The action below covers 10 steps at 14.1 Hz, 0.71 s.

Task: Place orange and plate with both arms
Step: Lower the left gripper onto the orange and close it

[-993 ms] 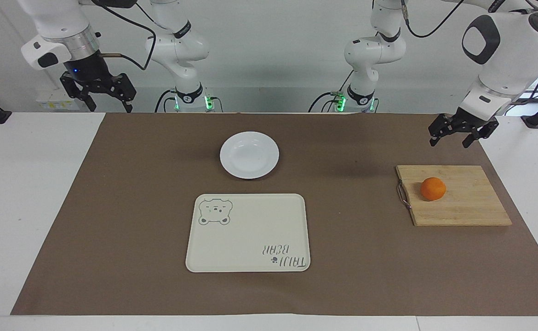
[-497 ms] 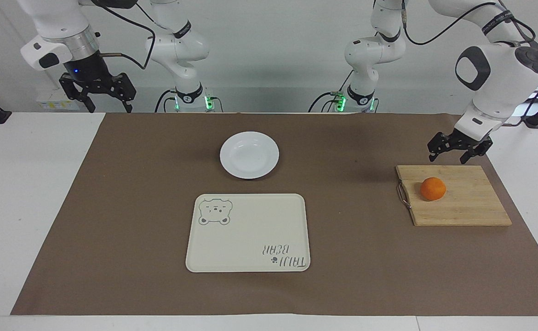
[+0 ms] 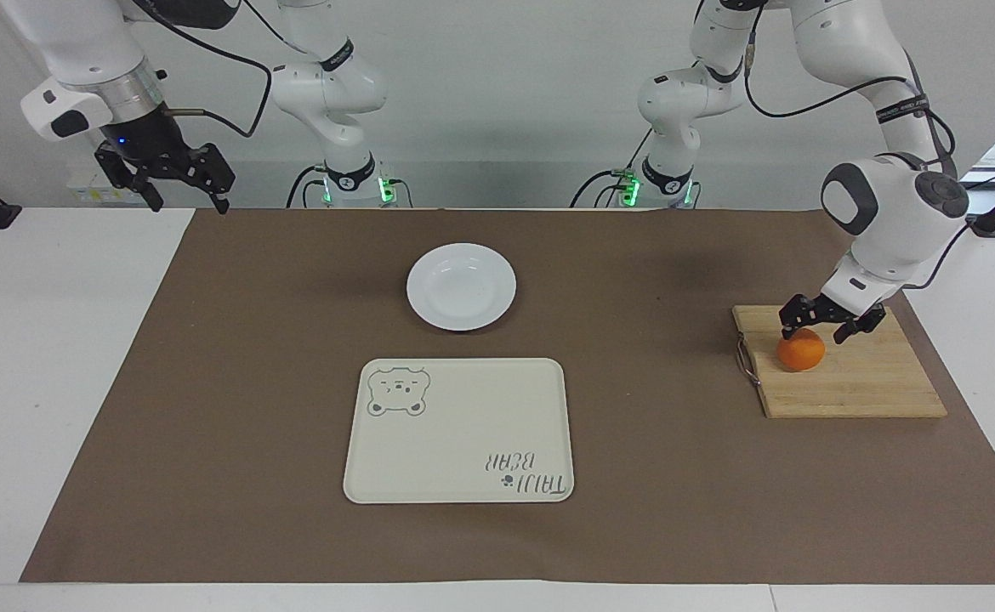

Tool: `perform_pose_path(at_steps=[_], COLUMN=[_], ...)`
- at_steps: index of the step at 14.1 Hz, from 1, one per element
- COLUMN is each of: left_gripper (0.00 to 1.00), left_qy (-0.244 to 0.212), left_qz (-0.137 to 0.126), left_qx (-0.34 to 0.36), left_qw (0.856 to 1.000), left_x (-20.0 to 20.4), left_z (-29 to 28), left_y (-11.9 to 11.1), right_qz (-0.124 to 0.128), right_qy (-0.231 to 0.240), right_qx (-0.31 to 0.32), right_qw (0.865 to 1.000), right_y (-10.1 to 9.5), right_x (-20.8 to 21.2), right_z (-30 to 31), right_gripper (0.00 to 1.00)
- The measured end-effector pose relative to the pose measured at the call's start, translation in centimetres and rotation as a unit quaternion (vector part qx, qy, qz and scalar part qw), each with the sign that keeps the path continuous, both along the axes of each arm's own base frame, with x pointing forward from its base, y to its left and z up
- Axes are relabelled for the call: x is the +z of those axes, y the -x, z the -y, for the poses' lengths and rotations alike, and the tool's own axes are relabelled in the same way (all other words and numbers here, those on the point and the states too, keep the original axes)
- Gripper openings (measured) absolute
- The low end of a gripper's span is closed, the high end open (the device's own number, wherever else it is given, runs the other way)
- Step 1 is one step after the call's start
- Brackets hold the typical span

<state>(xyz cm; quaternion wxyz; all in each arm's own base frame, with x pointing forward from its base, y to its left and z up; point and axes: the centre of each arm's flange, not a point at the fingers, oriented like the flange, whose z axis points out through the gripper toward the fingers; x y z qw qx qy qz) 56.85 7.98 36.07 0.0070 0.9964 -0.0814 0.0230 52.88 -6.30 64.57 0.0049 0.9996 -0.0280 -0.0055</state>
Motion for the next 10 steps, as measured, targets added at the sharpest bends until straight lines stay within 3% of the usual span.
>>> perform_pose_path(at_steps=[6,7,8,10], left_gripper=[1.00,0.93,0.78,0.76], left_qy=[0.000,-0.001,-0.001,-0.001], left_qz=[0.007,0.008,0.008,0.008], left_qx=[-0.006,-0.012,-0.016,-0.015], left_qw=[1.000,1.000,1.000,1.000], left_x=[-3.1,-3.4,-3.5,-3.5], left_z=[-0.3,-0.5,-0.6,-0.7], left_y=[-0.4,-0.5,-0.5,-0.5], right_qz=[0.002,0.004,0.007,0.011], right_qy=[0.000,0.000,0.001,0.001], right_qx=[0.001,0.003,0.005,0.006], right_qw=[1.000,1.000,1.000,1.000], right_y=[0.0,0.0,0.0,0.1], right_x=[0.1,0.3,0.5,0.9], right_z=[-0.2,-0.3,-0.5,-0.7], right_gripper=[1.00,1.00,1.00,1.00])
